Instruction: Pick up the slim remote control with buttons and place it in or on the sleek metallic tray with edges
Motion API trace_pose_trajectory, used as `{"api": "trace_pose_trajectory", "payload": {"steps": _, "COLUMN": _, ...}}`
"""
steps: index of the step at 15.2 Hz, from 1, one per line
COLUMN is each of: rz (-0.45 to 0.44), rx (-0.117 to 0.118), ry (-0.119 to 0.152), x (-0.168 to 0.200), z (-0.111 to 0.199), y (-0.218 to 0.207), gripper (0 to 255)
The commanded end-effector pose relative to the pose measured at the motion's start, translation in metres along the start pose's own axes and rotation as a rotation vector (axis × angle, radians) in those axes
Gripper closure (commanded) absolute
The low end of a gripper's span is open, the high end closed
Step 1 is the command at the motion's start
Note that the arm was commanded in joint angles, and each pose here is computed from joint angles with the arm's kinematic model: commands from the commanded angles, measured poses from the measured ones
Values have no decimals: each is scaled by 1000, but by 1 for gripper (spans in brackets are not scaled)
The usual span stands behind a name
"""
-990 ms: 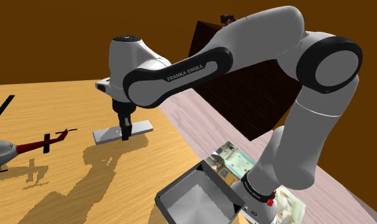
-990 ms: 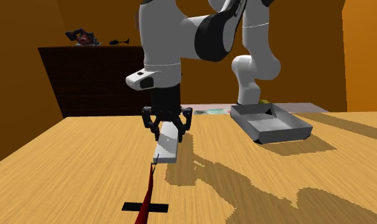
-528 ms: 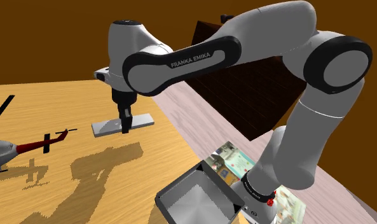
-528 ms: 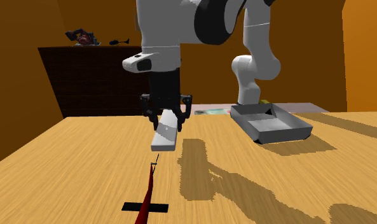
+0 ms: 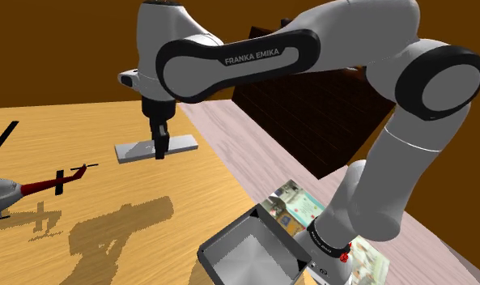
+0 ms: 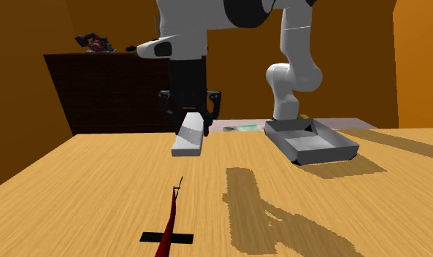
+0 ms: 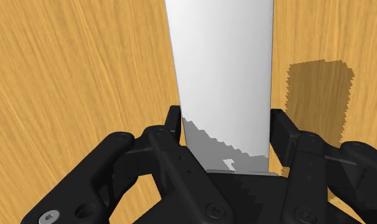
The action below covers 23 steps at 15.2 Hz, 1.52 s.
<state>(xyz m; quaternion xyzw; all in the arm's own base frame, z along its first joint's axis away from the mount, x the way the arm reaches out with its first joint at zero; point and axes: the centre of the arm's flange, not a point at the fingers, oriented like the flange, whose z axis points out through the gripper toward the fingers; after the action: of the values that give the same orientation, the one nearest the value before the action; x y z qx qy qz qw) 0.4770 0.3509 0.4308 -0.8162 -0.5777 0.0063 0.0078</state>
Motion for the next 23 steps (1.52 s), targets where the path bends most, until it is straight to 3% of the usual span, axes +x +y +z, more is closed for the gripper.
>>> {"api": "trace_pose_trajectory", "payload": {"steps": 1, "rz": 0, "rx": 0, "ry": 0, "x": -1, "z": -11, "y": 0, "gripper": 255}}
{"api": "trace_pose_trajectory", "payload": {"steps": 3, "rz": 0, "rx": 0, "ry": 0, "x": -1, "z": -17, "y": 0, "gripper": 255}}
{"api": "trace_pose_trajectory", "payload": {"steps": 23, "rz": 0, "rx": 0, "ry": 0, "x": -123, "z": -13, "y": -234, "gripper": 255}}
